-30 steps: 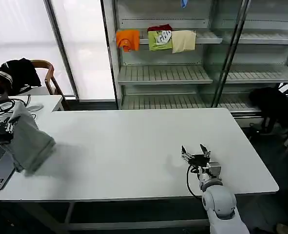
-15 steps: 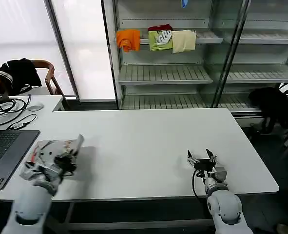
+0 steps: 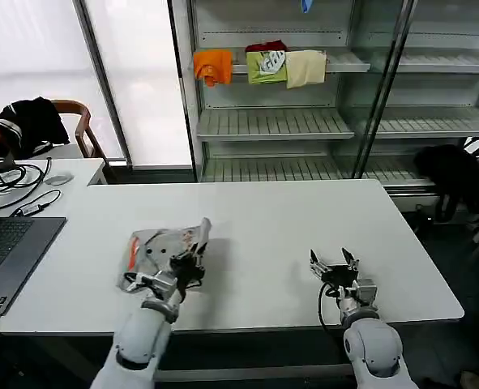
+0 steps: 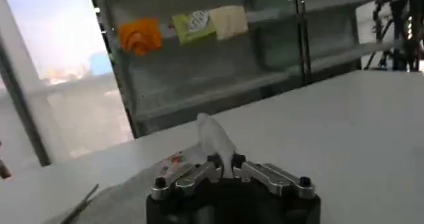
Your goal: Fold and organize the clothes.
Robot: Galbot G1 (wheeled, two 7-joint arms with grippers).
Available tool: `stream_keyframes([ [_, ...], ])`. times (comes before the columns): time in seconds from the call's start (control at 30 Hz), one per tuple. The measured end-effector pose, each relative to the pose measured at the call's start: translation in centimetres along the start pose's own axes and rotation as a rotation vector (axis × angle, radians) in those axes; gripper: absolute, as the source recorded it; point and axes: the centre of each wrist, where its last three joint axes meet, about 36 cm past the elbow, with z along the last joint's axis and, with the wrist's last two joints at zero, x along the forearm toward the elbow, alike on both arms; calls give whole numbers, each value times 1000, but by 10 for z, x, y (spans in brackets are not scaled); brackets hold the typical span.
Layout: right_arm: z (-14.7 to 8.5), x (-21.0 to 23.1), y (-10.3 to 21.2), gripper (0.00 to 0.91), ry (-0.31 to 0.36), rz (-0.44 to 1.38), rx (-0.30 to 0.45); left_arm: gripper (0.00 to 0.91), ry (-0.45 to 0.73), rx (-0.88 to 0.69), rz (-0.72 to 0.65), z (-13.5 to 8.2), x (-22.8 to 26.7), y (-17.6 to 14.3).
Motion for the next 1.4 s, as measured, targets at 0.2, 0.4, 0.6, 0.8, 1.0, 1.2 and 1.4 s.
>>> stream_keyframes([
  [0.2,-5,1,9,907,-13,-26,-10,907,-38,99,31,-9,-18,-33],
  [0.4,-10,-4,30,907,-12,-78,-49,907,-108,217,25,-28,-24,-46],
  [0.6,-20,-14,67,907,10,-186,-151,907,-151,266,5,-40,-19,-41],
  [0.8,-26,-27,106,907,66,-308,-278,907,-169,282,-56,-40,-8,-12],
  [1.0,-20,-35,137,615,141,-390,-347,907,-160,288,-135,-30,5,23],
  [1.2,-17,-34,151,0,184,-443,-383,907,-143,313,-191,-23,13,46],
  [1.4,-17,-31,155,0,202,-454,-417,907,-132,323,-213,-19,18,55],
])
